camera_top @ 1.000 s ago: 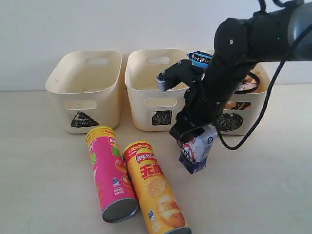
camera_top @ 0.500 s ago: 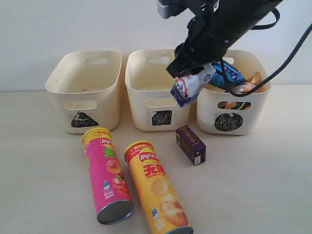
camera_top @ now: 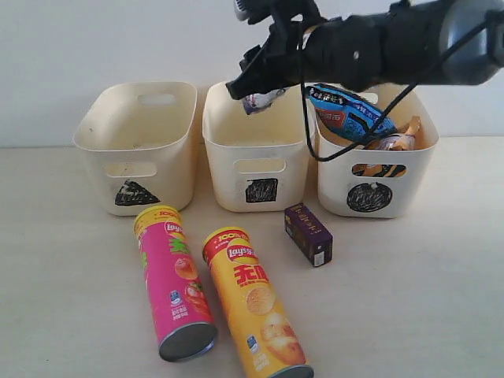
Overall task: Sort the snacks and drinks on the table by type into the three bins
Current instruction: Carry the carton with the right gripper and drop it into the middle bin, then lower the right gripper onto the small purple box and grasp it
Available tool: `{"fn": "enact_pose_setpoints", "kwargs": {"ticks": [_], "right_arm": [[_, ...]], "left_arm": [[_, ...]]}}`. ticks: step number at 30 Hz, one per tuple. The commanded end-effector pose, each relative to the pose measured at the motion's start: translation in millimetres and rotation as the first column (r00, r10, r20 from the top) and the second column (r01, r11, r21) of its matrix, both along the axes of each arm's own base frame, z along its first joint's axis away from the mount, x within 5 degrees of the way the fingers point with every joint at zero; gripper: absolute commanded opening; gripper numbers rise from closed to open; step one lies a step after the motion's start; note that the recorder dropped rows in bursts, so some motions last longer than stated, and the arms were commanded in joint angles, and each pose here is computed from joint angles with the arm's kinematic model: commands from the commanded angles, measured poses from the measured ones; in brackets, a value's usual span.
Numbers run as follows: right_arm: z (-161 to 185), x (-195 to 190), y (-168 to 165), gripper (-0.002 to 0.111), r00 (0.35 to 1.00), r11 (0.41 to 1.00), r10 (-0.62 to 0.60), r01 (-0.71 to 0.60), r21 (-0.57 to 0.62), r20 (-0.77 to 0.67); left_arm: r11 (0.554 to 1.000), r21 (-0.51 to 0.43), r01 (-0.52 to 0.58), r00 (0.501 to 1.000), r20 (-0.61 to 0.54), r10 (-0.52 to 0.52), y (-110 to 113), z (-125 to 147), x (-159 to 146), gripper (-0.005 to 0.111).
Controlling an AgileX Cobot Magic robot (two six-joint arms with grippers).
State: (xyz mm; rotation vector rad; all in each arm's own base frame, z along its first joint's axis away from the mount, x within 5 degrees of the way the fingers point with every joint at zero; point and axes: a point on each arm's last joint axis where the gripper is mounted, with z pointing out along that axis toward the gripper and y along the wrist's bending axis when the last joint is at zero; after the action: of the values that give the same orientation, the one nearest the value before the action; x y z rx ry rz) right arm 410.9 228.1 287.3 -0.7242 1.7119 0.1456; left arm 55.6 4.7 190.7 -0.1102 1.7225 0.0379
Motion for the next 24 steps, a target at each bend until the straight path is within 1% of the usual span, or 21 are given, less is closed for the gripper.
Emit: {"fn": "enact_pose_setpoints", "kwargs": {"ticks": [1,2,3,7,9,10,11,13,15,16,17,19,21,24], "right_arm": [[-15,18,4,0.000,0.989,0.997,-0.026,0.015,0.075,0.143],[-23,24,0,0.000,0.988,0.995,-0.048,0.034,0.095,0.146],[-34,31,-3,0.000,0.988,0.987,-0.089,0.070,0.142,0.129],[-56,41,-10,0.001,0.986,0.984,-0.120,0.102,0.146,0.115],[-63,44,-12,0.008,0.987,0.984,-0.126,0.111,0.140,0.102],[-66,45,-13,0.015,0.987,0.984,-0.128,0.114,0.140,0.097],[-68,45,-12,0.024,0.987,0.984,-0.128,0.114,0.137,0.094],[-69,46,-13,0.045,0.987,0.984,-0.130,0.116,0.136,0.092],[-68,46,-13,0.070,0.987,0.984,-0.130,0.116,0.138,0.096],[-66,46,-13,0.077,0.986,0.983,-0.131,0.116,0.140,0.099],[-65,45,-14,0.081,0.986,0.983,-0.132,0.116,0.144,0.101],[-59,44,-15,0.079,0.986,0.978,-0.145,0.130,0.163,0.084],[-51,41,-17,0.072,0.987,0.971,-0.160,0.152,0.184,0.028],[-37,30,-19,0.061,0.989,0.982,-0.127,0.137,0.133,-0.079]], "left_arm": [[1.000,-0.004,0.005,1.000,0.011,-0.004,0,1,0,0.004],[1.000,-0.004,0.005,1.000,0.009,-0.005,0,1,0,0.004],[1.000,-0.004,0.005,1.000,0.009,-0.005,0,1,0,0.004],[1.000,-0.004,0.005,1.000,0.009,-0.005,0,1,0,0.004],[1.000,-0.004,0.005,1.000,0.009,-0.005,0,1,0,0.004],[1.000,-0.004,0.005,1.000,0.009,-0.005,0,1,0,0.004],[1.000,-0.004,0.005,1.000,0.009,-0.005,0,1,0,0.004],[1.000,-0.004,0.005,1.000,0.009,-0.005,0,1,0,0.004],[1.000,-0.004,0.005,1.000,0.009,-0.005,0,1,0,0.004],[1.000,-0.004,0.005,1.000,0.009,-0.005,0,1,0,0.004],[1.000,-0.004,0.005,1.000,0.009,-0.005,0,1,0,0.004],[1.000,-0.004,0.005,1.000,0.009,-0.005,0,1,0,0.004],[1.000,-0.004,0.005,1.000,0.009,-0.005,0,1,0,0.004],[1.000,-0.004,0.005,1.000,0.011,-0.004,0,1,0,0.004]]}}
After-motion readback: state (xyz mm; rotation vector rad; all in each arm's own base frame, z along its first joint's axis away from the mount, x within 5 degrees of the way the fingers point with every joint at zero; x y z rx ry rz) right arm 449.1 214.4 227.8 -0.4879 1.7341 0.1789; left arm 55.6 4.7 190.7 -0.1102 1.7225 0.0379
